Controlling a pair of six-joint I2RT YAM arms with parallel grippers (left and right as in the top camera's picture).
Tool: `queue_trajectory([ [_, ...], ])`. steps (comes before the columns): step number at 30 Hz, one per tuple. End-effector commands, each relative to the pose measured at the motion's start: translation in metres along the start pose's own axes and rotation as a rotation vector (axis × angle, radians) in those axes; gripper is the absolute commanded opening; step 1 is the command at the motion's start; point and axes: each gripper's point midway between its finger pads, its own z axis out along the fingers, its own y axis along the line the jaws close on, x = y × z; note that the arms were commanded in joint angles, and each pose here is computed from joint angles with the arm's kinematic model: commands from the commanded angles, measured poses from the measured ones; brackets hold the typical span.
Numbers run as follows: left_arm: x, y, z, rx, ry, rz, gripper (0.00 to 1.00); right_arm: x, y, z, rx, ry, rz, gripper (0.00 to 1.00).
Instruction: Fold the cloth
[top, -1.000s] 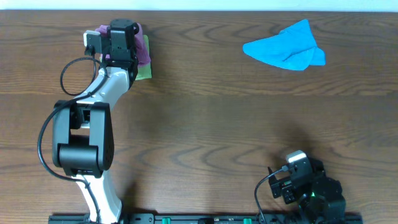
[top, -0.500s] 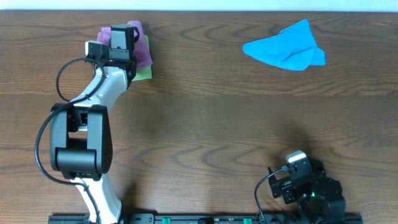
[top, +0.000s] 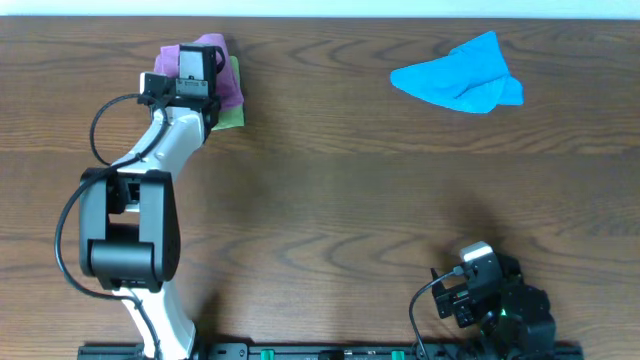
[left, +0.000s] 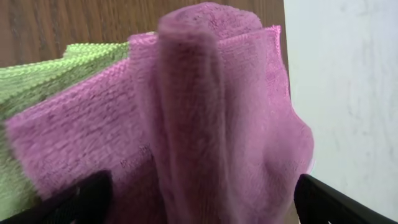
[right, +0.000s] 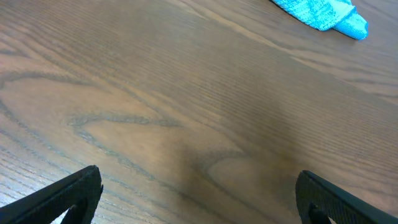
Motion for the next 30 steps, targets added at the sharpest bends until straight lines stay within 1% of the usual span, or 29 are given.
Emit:
queue_trajectory([
  [1,-0.018,-0.027,-0.031,0.056,-0.017,-0.015,0.95,0.001,0.0,0.001,-0.002,0.003,-0.011,0.99],
  [7,-0.035,-0.02,-0.074,0.0,-0.029,0.003,0.95,0.001,0.0,0.001,-0.002,0.003,-0.011,0.99],
  [10,-0.039,-0.009,-0.106,-0.048,0.007,0.026,0.95,0.001,0.0,0.001,-0.002,0.003,-0.011,0.99],
  [11,-0.039,-0.003,-0.118,-0.071,0.026,0.055,0.95,0.001,0.0,0.001,-0.002,0.003,-0.011,0.99],
  [14,-0.045,0.022,-0.162,-0.152,0.079,0.168,0.95,0.001,0.0,0.001,-0.002,0.003,-0.011,0.99],
  [15,-0.054,0.036,-0.19,-0.184,0.089,0.249,0.95,0.001,0.0,0.001,-0.002,0.003,-0.011,0.99],
  [19,-0.07,0.061,-0.248,-0.191,0.125,0.536,0.95,0.001,0.0,0.001,-0.002,0.003,-0.011,0.99],
  [21,-0.072,0.069,-0.269,-0.174,0.158,0.644,0.95,0.001,0.0,0.001,-0.002,0.003,-0.011,0.99],
  [24,-0.078,0.081,-0.29,-0.165,0.167,0.761,0.95,0.001,0.0,0.001,-0.002,0.003,-0.011,0.99],
  [27,-0.081,0.104,-0.302,-0.211,0.196,0.877,0.95,0.001,0.0,0.001,-0.002,0.003,-0.011,0.99],
  [30,-0.081,0.147,-0.302,-0.305,0.243,0.975,0.95,0.001,0.0,0.001,-0.002,0.003,-0.011,0.99],
])
